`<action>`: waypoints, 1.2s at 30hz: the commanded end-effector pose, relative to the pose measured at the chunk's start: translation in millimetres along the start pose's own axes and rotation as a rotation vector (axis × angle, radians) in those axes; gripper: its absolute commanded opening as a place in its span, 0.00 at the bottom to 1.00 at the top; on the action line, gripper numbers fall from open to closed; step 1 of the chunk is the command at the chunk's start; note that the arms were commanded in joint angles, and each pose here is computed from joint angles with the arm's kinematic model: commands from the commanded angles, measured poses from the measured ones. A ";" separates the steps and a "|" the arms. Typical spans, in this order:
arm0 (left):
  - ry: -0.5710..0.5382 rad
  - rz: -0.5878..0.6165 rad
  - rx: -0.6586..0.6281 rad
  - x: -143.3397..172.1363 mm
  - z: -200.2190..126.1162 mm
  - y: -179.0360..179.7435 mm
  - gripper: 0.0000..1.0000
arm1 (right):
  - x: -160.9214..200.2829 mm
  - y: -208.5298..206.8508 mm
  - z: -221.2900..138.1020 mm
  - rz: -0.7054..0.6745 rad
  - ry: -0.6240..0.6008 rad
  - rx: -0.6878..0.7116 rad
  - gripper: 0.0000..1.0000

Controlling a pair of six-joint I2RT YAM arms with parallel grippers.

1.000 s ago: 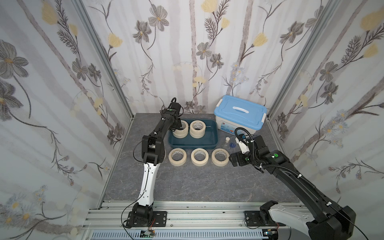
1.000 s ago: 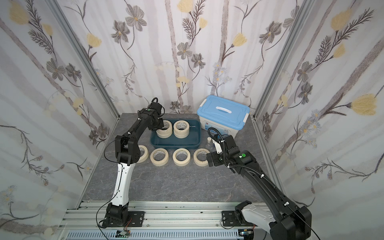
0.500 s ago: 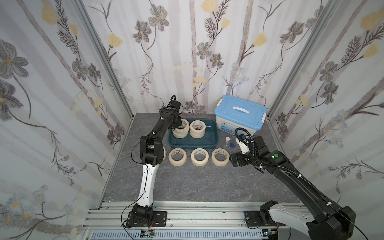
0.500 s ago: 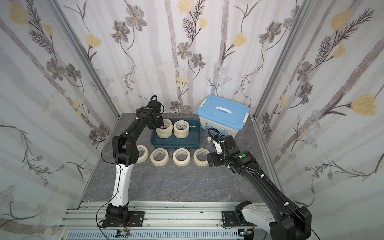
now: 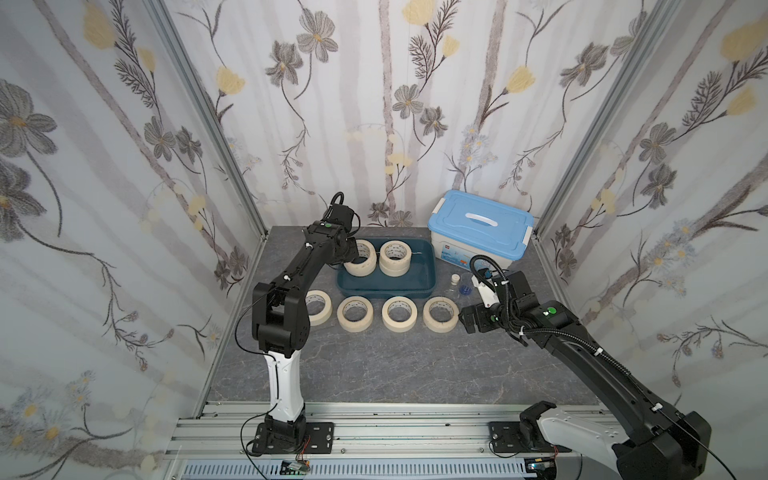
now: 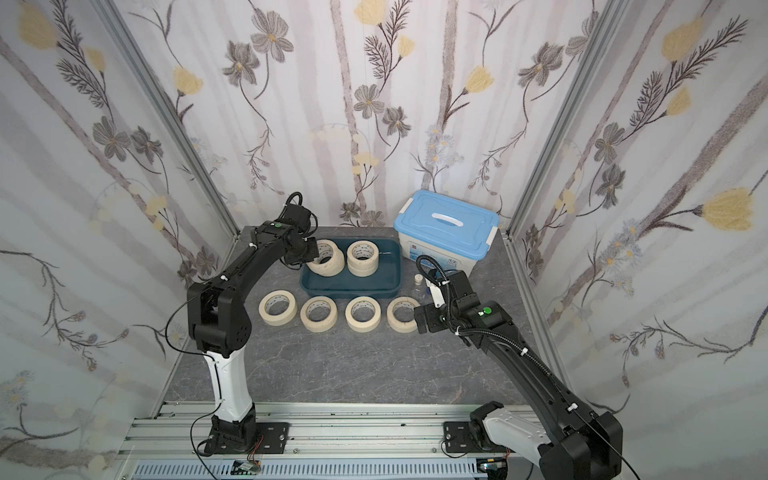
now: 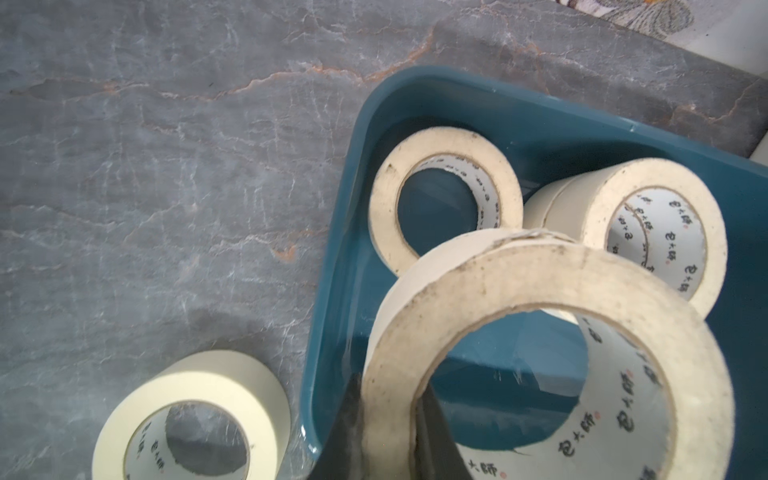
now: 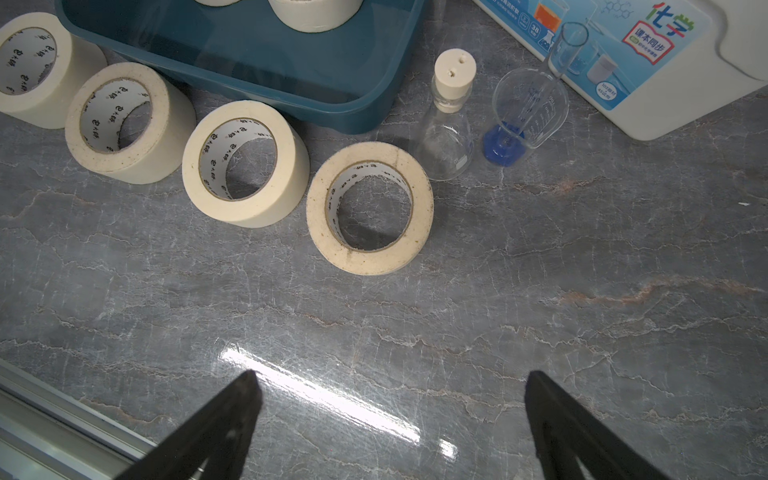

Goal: Take out the art tape in the storage box
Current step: Pick up the art tape from the storage box, then place the art tape at the center of the board.

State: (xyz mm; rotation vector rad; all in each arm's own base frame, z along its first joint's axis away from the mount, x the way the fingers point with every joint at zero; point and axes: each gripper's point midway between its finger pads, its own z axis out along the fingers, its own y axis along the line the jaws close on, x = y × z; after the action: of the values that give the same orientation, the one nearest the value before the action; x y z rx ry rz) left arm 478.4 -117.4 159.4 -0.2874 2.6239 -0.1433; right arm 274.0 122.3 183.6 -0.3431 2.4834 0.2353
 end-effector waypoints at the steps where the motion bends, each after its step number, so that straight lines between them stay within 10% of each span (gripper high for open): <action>1: -0.065 -0.040 0.020 -1.2 -16.9 3.8 0.01 | -3.0 -1.3 -1.2 -0.006 -0.007 0.007 1.00; 22: -0.057 -0.198 -0.056 143.5 -79.1 98.0 0.08 | -10.9 -0.3 4.6 -0.025 0.002 0.001 1.00; 36: 0.036 -0.422 -0.238 213.1 -65.4 155.8 0.09 | -10.2 -3.7 6.6 -0.022 0.008 0.012 1.00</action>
State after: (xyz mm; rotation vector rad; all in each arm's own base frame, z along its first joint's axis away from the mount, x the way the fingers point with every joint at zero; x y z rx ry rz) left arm 246.1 -22.9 101.4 -0.7974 2.6013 -0.0240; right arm 285.2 122.8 180.4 -0.3623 2.5034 0.2129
